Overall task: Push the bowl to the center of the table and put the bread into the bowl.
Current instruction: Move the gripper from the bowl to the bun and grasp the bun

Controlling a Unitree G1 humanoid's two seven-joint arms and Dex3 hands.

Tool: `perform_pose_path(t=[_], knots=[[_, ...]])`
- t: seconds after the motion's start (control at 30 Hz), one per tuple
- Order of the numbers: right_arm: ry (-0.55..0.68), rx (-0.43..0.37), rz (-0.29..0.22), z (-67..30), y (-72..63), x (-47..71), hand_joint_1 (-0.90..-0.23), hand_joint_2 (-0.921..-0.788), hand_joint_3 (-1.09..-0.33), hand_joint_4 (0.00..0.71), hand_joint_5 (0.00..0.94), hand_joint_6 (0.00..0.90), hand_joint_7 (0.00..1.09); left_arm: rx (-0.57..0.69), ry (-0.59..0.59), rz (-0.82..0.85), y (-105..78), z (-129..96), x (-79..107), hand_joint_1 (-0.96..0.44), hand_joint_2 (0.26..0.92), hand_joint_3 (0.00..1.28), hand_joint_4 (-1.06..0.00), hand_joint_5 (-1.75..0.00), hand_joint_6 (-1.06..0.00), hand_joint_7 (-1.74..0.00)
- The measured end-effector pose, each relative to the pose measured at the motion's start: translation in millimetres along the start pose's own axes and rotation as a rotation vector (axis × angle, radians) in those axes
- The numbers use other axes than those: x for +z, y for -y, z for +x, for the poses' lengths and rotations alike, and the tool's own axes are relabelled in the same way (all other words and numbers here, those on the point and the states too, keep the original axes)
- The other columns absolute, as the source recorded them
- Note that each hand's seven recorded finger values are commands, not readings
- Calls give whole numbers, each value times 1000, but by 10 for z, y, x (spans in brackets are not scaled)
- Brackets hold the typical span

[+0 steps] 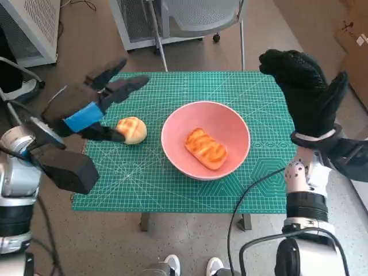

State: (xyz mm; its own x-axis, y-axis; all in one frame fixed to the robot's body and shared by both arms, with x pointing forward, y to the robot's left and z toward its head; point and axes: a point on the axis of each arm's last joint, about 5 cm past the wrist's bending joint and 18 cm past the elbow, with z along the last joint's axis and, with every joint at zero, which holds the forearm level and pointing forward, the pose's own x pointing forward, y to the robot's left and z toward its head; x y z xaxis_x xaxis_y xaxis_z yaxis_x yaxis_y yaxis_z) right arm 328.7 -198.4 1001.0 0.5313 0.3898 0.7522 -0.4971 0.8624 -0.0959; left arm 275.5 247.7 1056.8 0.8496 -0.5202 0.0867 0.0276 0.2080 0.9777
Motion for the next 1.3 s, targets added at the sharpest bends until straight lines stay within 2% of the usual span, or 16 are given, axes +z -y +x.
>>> perform_pose_path(t=[0.23,0.47,0.77,1.03,1.3], knots=[[-10,2,3,14,15,-7,-628,-921,-692,326,3,435,6,-43,-50,-3,51,19,-25,-453,740,4,-60,-6,-257,-93],[-9,13,4,44,30,-2,-628,-921,-690,327,2,437,6,-85,-111,-28,186,79,-91,-458,749,5,-68,-5,-263,-70],[-13,25,4,53,58,4,-631,-921,-686,331,3,439,5,-125,-194,-65,420,249,-189,-433,761,5,-64,0,-263,-38],[-12,28,0,54,79,18,-631,-921,-686,331,2,439,4,-157,-280,-92,563,395,-284,-394,769,5,-61,-1,-257,-21],[-4,35,-5,71,86,39,-636,-921,-685,332,2,439,3,-186,-334,-107,678,546,-292,-343,775,4,-80,-6,-275,-19]])
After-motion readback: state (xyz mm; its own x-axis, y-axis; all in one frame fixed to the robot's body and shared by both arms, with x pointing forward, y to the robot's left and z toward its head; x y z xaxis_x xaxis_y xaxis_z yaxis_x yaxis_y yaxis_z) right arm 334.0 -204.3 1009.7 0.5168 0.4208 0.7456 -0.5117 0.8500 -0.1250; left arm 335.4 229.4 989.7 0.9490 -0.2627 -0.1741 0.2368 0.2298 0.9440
